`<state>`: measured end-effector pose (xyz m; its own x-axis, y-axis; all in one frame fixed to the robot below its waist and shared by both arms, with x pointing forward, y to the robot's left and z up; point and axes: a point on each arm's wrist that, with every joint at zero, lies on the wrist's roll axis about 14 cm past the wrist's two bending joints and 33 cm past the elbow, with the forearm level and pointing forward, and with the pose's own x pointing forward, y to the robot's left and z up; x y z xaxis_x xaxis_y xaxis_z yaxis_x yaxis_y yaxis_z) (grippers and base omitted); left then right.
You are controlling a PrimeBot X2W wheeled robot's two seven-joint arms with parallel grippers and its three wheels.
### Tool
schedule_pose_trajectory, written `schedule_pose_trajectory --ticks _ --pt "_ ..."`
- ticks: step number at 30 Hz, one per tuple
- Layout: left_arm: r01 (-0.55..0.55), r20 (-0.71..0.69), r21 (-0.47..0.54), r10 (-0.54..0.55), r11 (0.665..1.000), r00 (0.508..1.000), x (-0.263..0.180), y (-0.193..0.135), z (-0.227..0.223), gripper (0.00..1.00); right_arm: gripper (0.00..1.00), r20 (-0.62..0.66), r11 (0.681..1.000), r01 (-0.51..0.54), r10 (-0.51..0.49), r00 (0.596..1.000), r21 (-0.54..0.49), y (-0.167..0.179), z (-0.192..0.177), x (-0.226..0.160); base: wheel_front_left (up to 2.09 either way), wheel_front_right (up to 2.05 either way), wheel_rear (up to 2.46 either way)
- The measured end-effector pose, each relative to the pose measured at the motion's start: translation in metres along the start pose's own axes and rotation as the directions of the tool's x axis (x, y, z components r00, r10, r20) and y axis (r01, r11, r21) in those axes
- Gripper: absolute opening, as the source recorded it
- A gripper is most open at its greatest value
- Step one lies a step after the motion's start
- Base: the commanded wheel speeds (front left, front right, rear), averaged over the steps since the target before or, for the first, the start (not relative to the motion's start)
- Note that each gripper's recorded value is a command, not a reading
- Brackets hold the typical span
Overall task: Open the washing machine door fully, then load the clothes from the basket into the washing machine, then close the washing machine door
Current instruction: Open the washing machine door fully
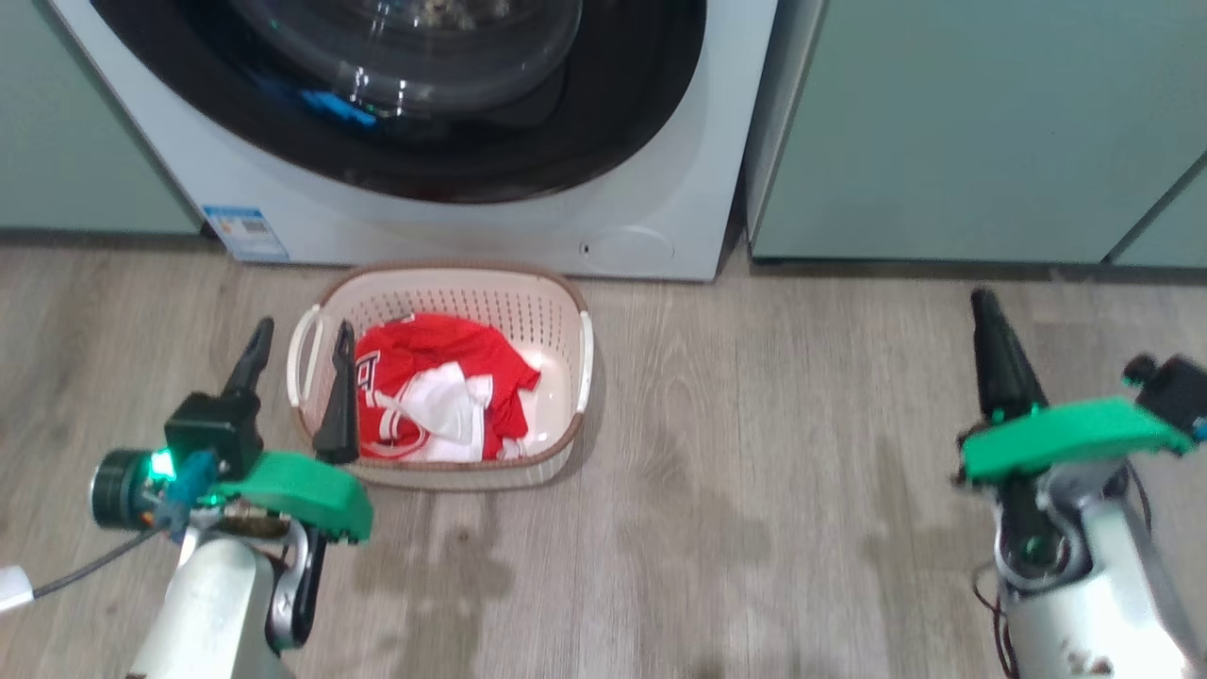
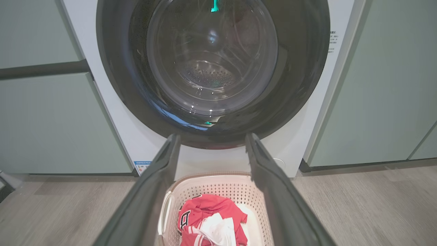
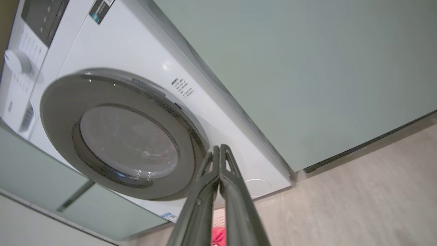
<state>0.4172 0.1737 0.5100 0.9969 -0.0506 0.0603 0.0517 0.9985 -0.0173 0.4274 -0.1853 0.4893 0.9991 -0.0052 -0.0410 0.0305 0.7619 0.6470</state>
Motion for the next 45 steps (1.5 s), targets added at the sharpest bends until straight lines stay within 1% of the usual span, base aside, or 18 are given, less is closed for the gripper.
schedule_pose_trajectory --ticks 2,4,6,9,11,13,15,16,17,25,27,28,29,30,32,37,45 --pt "0.001 0.002 -0.002 -0.001 1.000 1.000 0.005 0.000 -0.001 1.00 0.00 -0.006 0.993 0.002 -0.001 1.000 0.118 0.002 0.000 0.012 0.00 0.00 0.00" --pt "0.000 0.000 -0.003 0.000 1.000 1.000 0.011 0.001 -0.003 1.00 0.00 -0.013 0.972 0.006 -0.003 1.000 0.233 0.003 -0.001 0.025 0.00 0.00 0.00" --pt "0.000 -0.005 -0.003 0.000 1.000 1.000 0.017 0.002 -0.007 1.00 0.00 -0.027 0.938 0.011 -0.002 1.000 0.347 0.004 -0.003 0.039 0.00 0.00 0.00" --pt "0.004 -0.006 -0.005 -0.004 1.000 1.000 0.027 0.003 -0.011 1.00 0.00 -0.055 0.877 0.012 0.016 0.998 0.481 0.007 -0.008 0.062 0.00 0.00 0.00" --pt "0.006 0.000 -0.006 -0.006 1.000 1.000 0.035 0.004 -0.012 1.00 0.00 -0.070 0.838 0.010 0.034 0.997 0.545 0.010 -0.011 0.078 0.00 0.00 0.00" --pt "0.007 -0.001 -0.008 -0.007 1.000 1.000 0.041 0.005 -0.014 1.00 0.00 -0.088 0.806 0.006 0.057 0.994 0.592 0.014 -0.014 0.094 0.00 0.00 0.00" --pt "0.010 -0.004 -0.010 -0.010 1.000 1.000 0.046 0.006 -0.018 1.00 0.00 -0.102 0.786 0.002 0.078 0.992 0.619 0.017 -0.017 0.110 0.00 0.00 0.00" --pt "0.003 -0.007 -0.012 -0.003 1.000 1.000 0.051 0.008 -0.022 1.00 0.00 -0.116 0.771 -0.003 0.100 0.988 0.637 0.020 -0.018 0.127 0.00 0.00 0.00" --pt "0.000 -0.008 -0.013 0.000 1.000 1.000 0.053 0.009 -0.023 1.00 0.00 -0.125 0.766 -0.007 0.113 0.986 0.643 0.023 -0.019 0.135 0.00 0.00 0.00" --pt "-0.010 -0.005 -0.025 0.010 1.000 1.000 0.066 0.014 -0.032 1.00 0.00 -0.203 0.751 -0.027 0.213 0.956 0.659 0.052 -0.035 0.196 0.00 0.00 0.00" --pt "-0.015 -0.002 -0.025 0.015 1.000 1.000 0.070 0.016 -0.033 1.00 0.00 -0.218 0.752 -0.037 0.238 0.946 0.658 0.062 -0.039 0.210 0.00 0.00 0.00" --pt "-0.015 -0.002 -0.025 0.015 1.000 1.000 0.070 0.016 -0.033 1.00 0.00 -0.218 0.752 -0.037 0.238 0.946 0.658 0.062 -0.039 0.210 0.00 0.00 0.00" --pt "-0.013 -0.004 -0.028 0.013 1.000 1.000 0.074 0.017 -0.036 1.00 0.00 -0.240 0.758 -0.050 0.268 0.933 0.651 0.074 -0.044 0.224 0.00 0.00 0.00" --pt "-0.013 -0.004 -0.028 0.013 1.000 1.000 0.074 0.017 -0.036 1.00 0.00 -0.240 0.758 -0.050 0.268 0.933 0.651 0.074 -0.044 0.224 0.00 0.00 0.00" --pt "-0.012 -0.003 -0.033 0.012 0.999 1.000 0.077 0.016 -0.038 1.00 0.00 -0.263 0.757 -0.059 0.297 0.918 0.650 0.086 -0.050 0.234 0.00 0.00 0.00" --pt "-0.021 -0.007 -0.032 0.021 0.999 1.000 0.081 0.019 -0.043 1.00 0.00 -0.330 0.778 -0.058 0.332 0.884 0.626 0.105 -0.070 0.252 0.00 0.00 0.00" --pt "-0.036 -0.019 -0.021 0.036 0.999 0.999 0.082 0.026 -0.051 1.00 0.00 -0.373 0.786 -0.047 0.345 0.861 0.617 0.118 -0.085 0.270 0.00 0.00 0.00"
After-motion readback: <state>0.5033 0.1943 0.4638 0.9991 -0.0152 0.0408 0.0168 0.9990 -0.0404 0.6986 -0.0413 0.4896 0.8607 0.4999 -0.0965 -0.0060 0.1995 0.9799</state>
